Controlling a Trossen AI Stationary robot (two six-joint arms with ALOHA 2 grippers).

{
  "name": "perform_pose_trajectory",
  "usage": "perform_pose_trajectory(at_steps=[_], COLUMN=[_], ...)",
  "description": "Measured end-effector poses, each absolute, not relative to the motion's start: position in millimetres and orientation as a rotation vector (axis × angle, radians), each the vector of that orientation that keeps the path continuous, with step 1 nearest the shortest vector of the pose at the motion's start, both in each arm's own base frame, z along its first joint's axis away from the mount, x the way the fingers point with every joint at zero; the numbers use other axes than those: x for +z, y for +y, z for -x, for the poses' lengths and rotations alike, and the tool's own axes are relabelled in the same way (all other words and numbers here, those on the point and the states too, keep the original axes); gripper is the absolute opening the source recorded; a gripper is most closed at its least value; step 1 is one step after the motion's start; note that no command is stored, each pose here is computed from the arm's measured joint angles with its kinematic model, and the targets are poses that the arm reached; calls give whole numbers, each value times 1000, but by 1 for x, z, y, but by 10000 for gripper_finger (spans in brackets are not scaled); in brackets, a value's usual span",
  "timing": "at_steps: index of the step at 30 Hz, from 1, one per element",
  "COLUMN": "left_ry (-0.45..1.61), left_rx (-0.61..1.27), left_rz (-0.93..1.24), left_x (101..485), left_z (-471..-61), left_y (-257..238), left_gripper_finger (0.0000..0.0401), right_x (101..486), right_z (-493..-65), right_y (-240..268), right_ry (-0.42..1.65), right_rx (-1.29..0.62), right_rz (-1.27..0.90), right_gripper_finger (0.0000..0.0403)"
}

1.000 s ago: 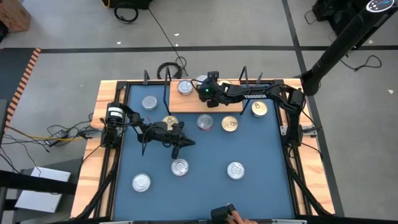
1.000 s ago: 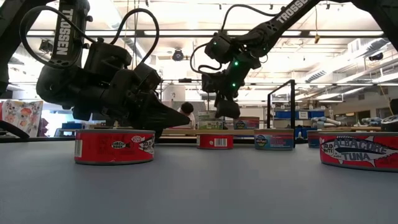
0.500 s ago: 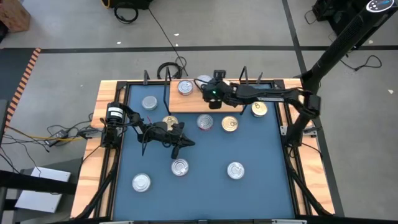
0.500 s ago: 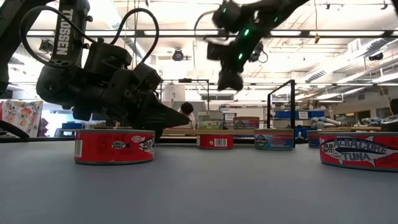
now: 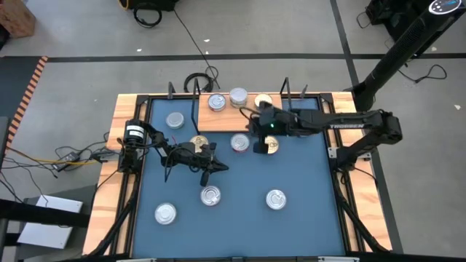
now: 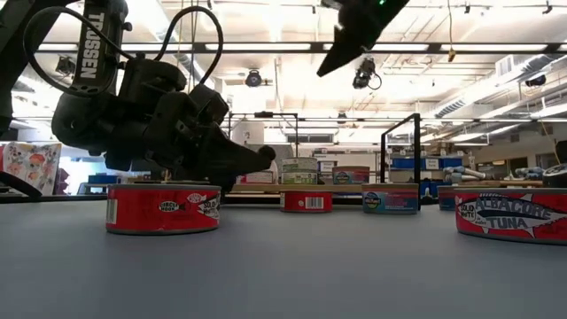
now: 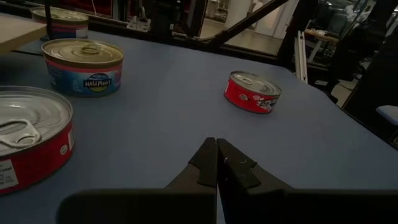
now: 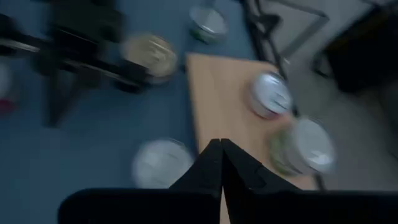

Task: Stack canned seafood by type on shelf
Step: Stack the blue tuna can on top of the other blue tuna can on the shelf

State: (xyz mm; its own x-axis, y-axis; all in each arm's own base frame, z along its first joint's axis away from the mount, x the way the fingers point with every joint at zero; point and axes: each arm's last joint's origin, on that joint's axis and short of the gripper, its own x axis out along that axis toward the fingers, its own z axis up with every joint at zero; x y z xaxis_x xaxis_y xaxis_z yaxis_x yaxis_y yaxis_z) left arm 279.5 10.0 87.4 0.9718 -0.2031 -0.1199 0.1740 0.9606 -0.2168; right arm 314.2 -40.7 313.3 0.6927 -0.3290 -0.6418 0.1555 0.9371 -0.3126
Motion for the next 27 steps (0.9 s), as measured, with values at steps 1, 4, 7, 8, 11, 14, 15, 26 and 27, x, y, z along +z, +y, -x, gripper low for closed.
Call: perform_pose_trajectory(at_steps=[1, 4, 7, 8, 11, 14, 15, 26, 27], left_ry=[142, 142, 142, 142, 136, 130, 130, 133, 134], left_rx=[-192, -192, -192, -192, -193, -194, -194, -199, -202], left_rz=[207, 207, 207, 207, 201, 197, 197, 179, 179], left_x=[87, 87, 87, 87, 88, 89, 89, 88, 88], left_z=[-279, -279, -279, -279, -280, -280, -280, -280, -280], left_y=[10, 10, 10, 10, 10, 10, 10, 8, 8], left_gripper_finger=[3, 3, 3, 3, 3, 3, 3, 3, 3], right_x=[310, 296, 283, 278, 264, 254, 250, 220, 217], right_z=[-313, -309, -303, -301, -293, -286, -284, -259, -256], right_y=[-35, -18, 0, 6, 22, 37, 43, 95, 96], right_ry=[739, 675, 590, 565, 492, 422, 408, 513, 549], right_rx=[-252, -217, -180, -168, -126, -51, -15, 102, 80], right_rz=[233, 200, 158, 142, 81, -23, -60, -216, -215], right_gripper_finger=[6, 7, 6, 4, 4, 4, 4, 12, 14])
